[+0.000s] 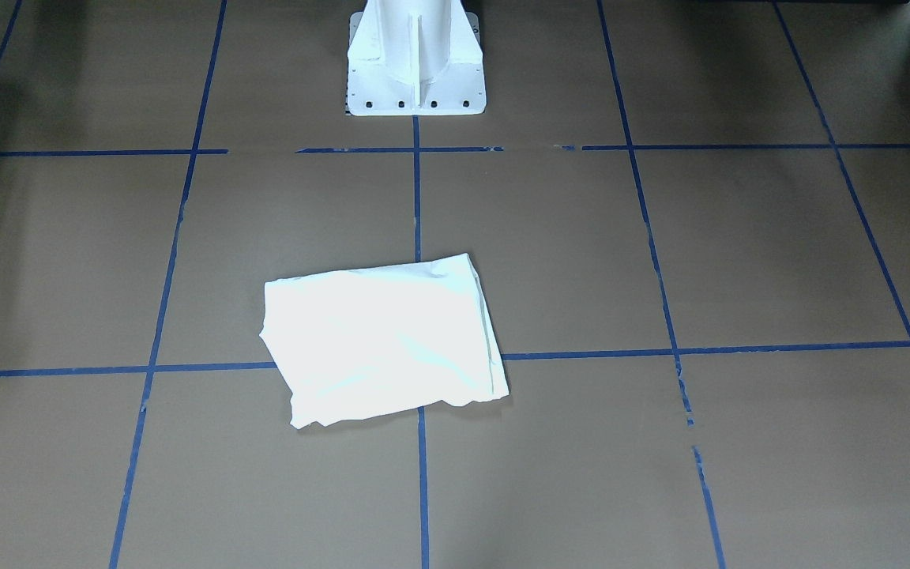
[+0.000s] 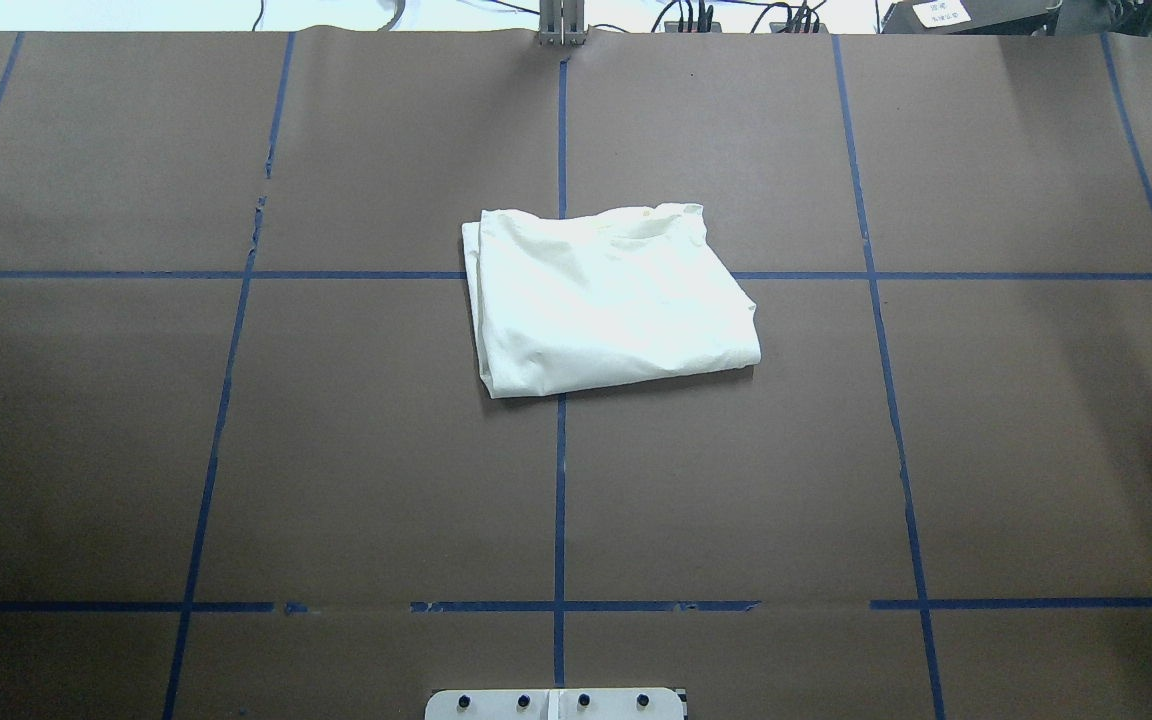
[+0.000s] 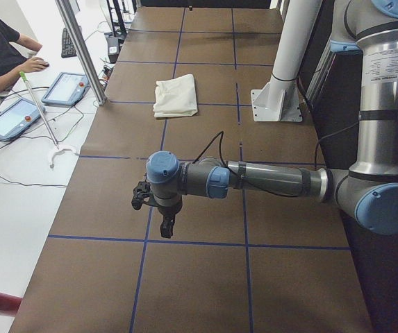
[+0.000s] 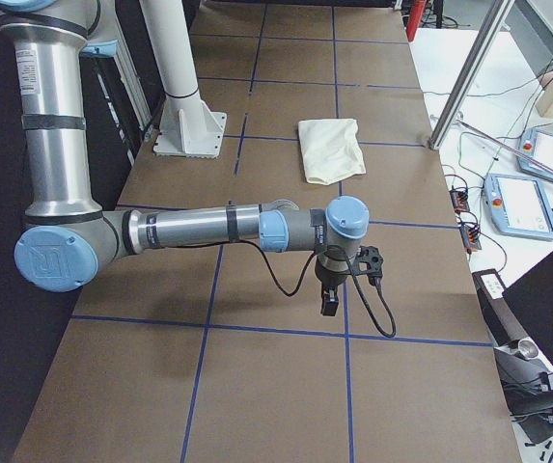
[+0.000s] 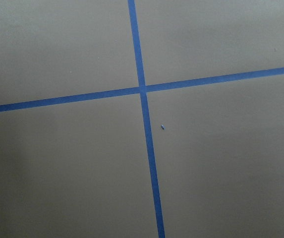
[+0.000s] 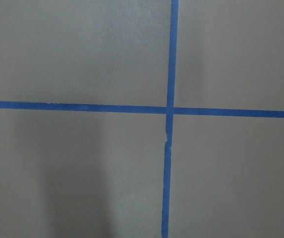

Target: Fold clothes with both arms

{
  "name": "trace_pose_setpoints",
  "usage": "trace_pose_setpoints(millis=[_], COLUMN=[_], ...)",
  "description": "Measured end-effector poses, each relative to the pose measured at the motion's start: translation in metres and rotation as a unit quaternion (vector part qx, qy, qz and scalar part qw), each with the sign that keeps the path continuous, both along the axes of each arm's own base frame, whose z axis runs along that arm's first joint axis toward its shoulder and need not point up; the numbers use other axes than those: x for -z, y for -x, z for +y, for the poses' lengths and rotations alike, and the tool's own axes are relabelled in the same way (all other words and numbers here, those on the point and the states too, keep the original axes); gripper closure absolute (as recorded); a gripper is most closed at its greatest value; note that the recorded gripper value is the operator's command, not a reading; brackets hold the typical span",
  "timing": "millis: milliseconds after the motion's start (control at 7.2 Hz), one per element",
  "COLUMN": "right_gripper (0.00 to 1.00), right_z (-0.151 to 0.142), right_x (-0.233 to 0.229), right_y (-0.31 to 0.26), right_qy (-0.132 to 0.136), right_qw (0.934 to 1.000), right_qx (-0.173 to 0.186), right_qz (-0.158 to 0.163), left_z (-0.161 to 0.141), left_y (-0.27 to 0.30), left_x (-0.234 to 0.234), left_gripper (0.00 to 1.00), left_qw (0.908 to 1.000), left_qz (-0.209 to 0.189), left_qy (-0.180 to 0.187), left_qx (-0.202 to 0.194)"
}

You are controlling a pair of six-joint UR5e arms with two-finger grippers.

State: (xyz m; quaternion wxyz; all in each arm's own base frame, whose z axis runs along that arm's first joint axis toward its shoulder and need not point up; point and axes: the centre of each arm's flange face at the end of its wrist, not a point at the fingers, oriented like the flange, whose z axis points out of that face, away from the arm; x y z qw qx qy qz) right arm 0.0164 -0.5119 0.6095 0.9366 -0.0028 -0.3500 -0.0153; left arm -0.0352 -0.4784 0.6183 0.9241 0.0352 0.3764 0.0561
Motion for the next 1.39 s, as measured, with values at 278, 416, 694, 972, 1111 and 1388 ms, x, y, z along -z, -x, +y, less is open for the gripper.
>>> trace_pose_setpoints(millis=[278,416,694,972,1111,1388], right_gripper=[0.0,0.0,0.0,0.0,0.0,0.0], right_z=[0.006,0.013,0.024,0.029,0.031,0.033], right_x=[-0.003,-0.002,0.002,0.0,-0.001,-0.003], right_y=[-0.001,-0.001,-0.002,-0.002,-0.002,-0.003], right_qy=[-0.007,-0.01,-0.013,-0.012,-0.012,-0.01], right_qw=[0.9999,0.9999,0.9998,0.9998,0.9998,0.9998], right_qx=[0.01,0.013,0.015,0.015,0.015,0.015], right_qz=[0.0,0.0,-0.001,-0.001,-0.001,0.0], left_z=[-0.001,-0.002,-0.003,-0.003,-0.004,-0.004], left_y=[-0.001,-0.001,-0.001,-0.001,-0.001,-0.001], left_x=[-0.002,-0.002,-0.002,-0.002,-0.002,0.0], left_gripper=[0.0,0.0,0.0,0.0,0.0,0.0], left_qw=[1.0,1.0,1.0,1.0,1.0,1.0], left_qz=[0.0,0.0,0.0,0.0,0.0,0.0], left_qy=[0.002,0.002,0.002,0.001,0.001,0.0], left_qx=[-0.001,-0.001,-0.001,-0.001,-0.001,-0.001])
